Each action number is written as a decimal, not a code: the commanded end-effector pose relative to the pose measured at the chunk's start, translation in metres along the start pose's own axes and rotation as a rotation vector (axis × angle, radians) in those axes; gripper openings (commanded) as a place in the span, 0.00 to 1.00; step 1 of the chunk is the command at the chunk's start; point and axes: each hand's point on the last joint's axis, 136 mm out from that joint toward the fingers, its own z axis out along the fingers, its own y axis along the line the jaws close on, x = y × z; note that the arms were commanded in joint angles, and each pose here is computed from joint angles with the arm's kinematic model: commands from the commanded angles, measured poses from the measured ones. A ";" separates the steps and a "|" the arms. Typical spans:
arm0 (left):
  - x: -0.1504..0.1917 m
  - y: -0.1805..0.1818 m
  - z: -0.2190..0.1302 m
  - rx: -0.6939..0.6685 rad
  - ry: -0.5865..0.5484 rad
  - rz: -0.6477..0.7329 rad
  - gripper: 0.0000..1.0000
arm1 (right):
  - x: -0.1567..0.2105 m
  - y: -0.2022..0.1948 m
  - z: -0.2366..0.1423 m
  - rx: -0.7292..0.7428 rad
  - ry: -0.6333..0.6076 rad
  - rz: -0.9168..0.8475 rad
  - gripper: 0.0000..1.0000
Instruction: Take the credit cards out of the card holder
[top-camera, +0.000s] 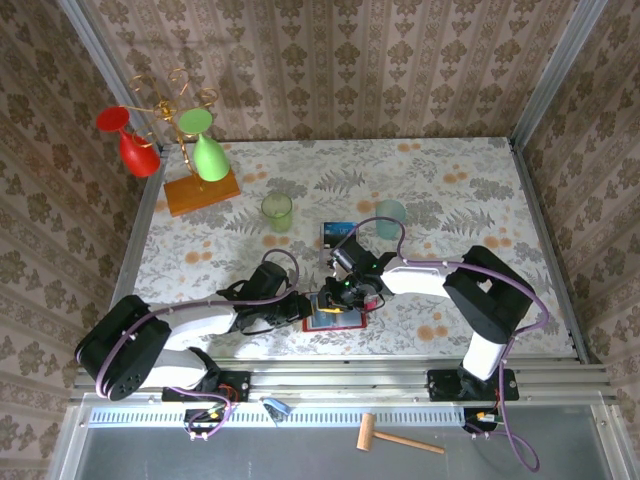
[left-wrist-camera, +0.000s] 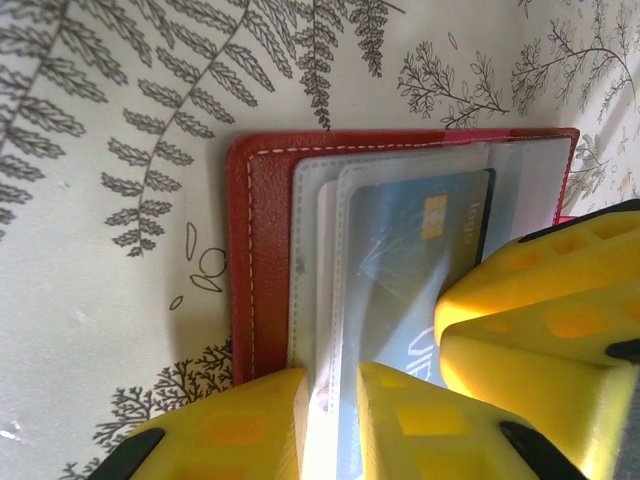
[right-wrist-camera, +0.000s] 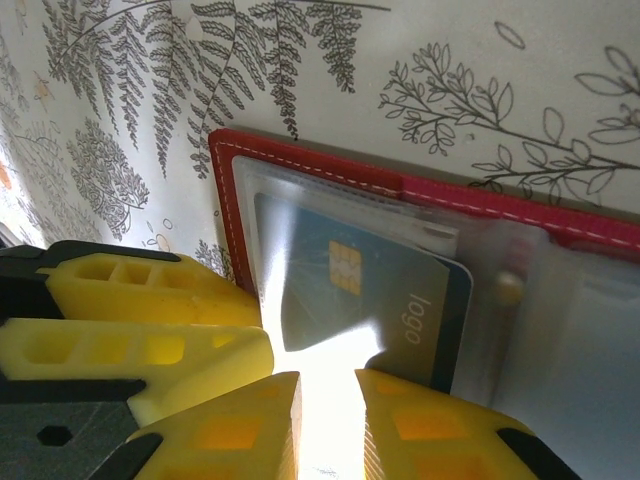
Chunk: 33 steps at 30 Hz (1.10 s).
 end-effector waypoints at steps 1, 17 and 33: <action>0.007 0.019 0.003 -0.056 0.021 -0.027 0.21 | -0.001 0.005 0.005 -0.012 0.011 0.004 0.20; 0.008 0.023 0.002 -0.072 0.026 -0.029 0.19 | -0.003 0.004 -0.014 0.015 -0.041 -0.004 0.26; 0.007 0.022 0.002 -0.071 0.027 -0.027 0.18 | 0.001 -0.017 -0.011 0.060 -0.038 0.034 0.28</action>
